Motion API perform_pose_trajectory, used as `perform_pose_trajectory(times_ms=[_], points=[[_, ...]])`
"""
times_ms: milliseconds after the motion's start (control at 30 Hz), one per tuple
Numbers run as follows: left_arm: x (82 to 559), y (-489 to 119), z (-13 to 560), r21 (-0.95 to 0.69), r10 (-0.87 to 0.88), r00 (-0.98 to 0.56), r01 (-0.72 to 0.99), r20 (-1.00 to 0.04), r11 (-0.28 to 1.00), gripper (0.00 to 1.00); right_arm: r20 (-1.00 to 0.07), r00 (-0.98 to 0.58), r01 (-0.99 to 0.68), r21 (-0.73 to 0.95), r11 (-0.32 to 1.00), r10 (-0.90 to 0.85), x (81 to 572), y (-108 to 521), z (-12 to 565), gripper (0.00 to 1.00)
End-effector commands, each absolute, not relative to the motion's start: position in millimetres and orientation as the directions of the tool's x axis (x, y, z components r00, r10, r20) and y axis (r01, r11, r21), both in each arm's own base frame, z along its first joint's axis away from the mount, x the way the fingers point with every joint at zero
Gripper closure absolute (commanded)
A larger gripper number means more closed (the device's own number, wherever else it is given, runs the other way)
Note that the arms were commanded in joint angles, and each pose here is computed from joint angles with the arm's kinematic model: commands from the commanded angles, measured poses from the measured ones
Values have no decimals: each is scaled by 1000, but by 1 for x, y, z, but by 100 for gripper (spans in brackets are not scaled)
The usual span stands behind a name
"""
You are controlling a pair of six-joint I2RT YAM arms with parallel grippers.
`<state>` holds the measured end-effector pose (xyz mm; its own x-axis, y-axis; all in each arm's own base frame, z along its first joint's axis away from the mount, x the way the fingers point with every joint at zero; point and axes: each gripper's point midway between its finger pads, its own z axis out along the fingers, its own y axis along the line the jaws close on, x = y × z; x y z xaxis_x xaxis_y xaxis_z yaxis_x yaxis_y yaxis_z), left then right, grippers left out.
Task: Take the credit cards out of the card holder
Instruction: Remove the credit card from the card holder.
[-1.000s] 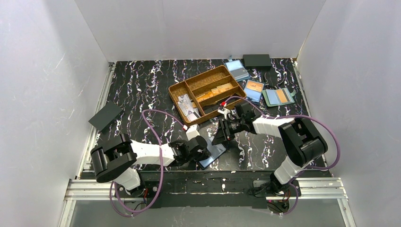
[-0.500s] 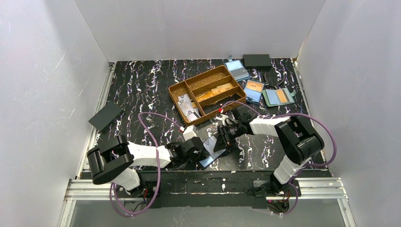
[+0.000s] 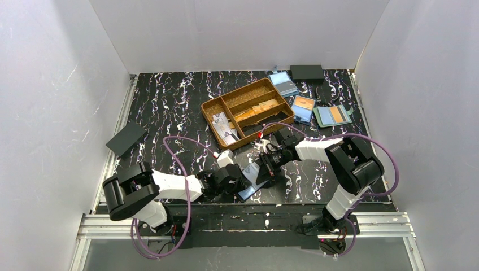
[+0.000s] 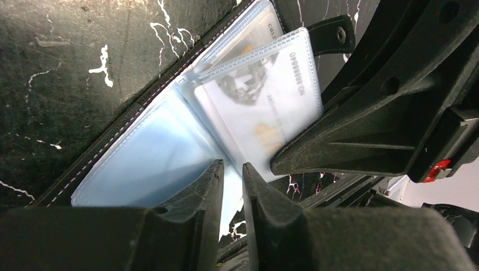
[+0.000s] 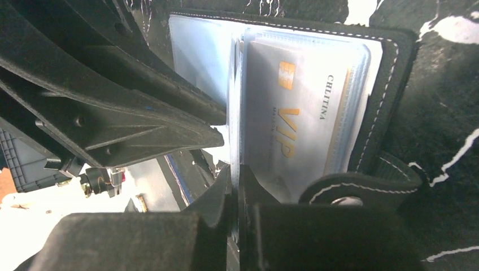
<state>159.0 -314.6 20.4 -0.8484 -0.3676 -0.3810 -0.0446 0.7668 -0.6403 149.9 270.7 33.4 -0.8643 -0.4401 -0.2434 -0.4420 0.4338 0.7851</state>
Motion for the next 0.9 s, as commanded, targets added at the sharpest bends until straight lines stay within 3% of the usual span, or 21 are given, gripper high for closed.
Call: perform_pose_trajectory(times_ms=[0, 133, 433, 633, 867], points=[[156, -293, 11, -593, -358, -846, -62, -396, 803, 78, -295, -839, -493, 769, 407, -458, 158, 276, 40, 99], [158, -296, 20, -624, -376, -839, -56, -394, 780, 67, -322, -829, -516, 755, 404, -456, 161, 276, 44, 99], [163, -299, 36, -703, -440, -819, -64, -368, 708, 54, -362, -815, -550, 730, 406, -452, 166, 276, 50, 99], [172, -309, 50, -762, -487, -805, -69, -339, 644, 48, -391, -803, -572, 720, 393, -450, 166, 276, 56, 98], [188, -317, 60, -824, -569, -776, -116, -273, 554, 45, -402, -797, -580, 718, 384, -452, 166, 276, 58, 88]])
